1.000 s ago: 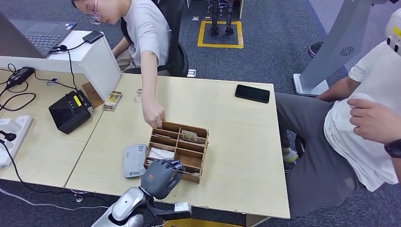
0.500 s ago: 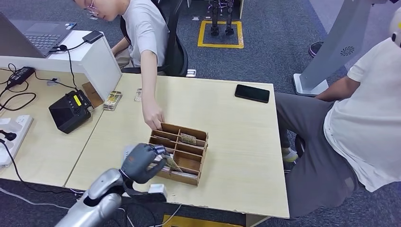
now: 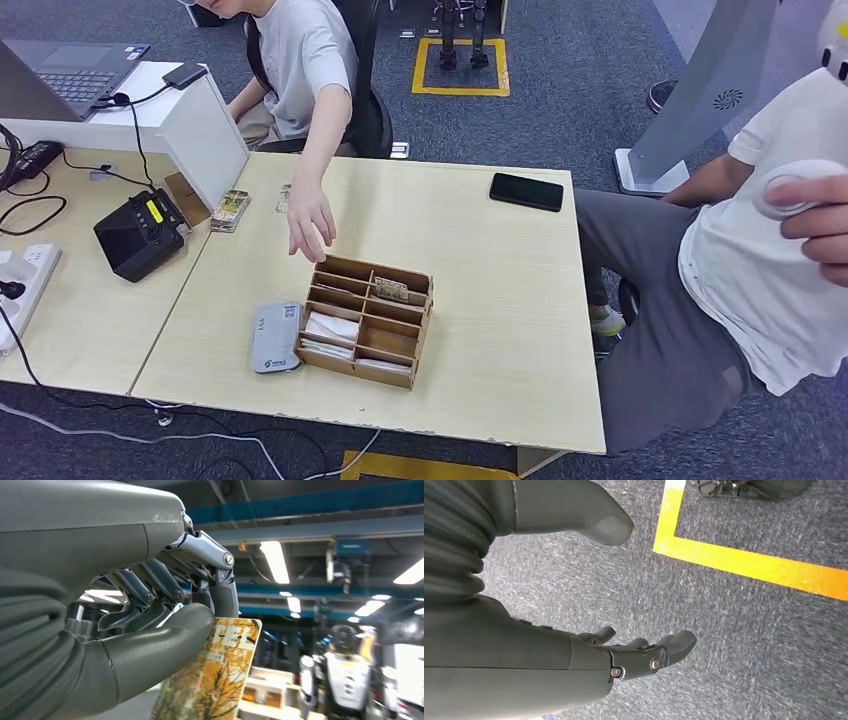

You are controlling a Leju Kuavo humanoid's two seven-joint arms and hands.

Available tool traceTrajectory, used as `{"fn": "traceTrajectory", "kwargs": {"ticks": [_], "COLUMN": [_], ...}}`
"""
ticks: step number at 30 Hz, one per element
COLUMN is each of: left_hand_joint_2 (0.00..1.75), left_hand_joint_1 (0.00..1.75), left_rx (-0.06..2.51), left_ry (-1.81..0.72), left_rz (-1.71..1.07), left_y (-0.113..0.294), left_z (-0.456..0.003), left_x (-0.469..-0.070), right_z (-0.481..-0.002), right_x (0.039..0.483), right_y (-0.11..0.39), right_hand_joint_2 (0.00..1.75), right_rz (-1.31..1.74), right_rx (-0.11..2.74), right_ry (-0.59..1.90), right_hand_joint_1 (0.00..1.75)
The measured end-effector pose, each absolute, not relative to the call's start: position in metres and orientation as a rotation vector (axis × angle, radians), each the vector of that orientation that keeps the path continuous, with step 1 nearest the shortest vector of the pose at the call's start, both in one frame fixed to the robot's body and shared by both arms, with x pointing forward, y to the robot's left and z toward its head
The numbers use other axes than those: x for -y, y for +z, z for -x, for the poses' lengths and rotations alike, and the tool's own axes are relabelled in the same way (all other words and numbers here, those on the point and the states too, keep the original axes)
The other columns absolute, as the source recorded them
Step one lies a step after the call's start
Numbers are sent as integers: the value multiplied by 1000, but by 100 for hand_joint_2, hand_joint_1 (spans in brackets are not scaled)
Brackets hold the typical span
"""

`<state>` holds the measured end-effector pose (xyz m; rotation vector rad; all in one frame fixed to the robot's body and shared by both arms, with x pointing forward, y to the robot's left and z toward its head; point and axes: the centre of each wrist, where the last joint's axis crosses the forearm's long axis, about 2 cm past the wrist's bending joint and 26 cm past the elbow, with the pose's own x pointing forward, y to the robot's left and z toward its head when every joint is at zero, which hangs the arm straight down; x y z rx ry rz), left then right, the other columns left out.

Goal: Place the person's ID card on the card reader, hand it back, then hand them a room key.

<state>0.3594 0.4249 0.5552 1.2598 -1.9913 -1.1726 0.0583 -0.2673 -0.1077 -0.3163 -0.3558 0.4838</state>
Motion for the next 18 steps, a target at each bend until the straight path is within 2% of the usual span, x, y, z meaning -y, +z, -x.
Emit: {"fn": "traceTrajectory", "kwargs": {"ticks": [4,6,11,14,18], "left_hand_joint_2": [175,175,175,175,175], "left_hand_joint_1": [175,175,175,175,175], "left_rx": [1981,1961,1821,1751,1628], "left_ry": [-1139,-1089,-1035,-1057,-1036], "left_rz": [-1330,-1433,-1732,-1704,-1730], "left_y": [550,533,435,384,336], "left_z": [-359,-368,-413,-429,-438], "left_x": [-433,-436,-433,-428,-421], "right_z": [-60,-60,-64,-66,-65], "right_x": [268,267,265,264,264], "right_y": [-107,-107,-107,-107,-107], "right_hand_joint_2": [175,175,175,175,175], "right_rz": [318,315,300,299,297], "right_rx": [356,352,356,359,361], "right_ry": [479,480,501,509,520], "right_hand_joint_1": [0,0,0,0,0]}}
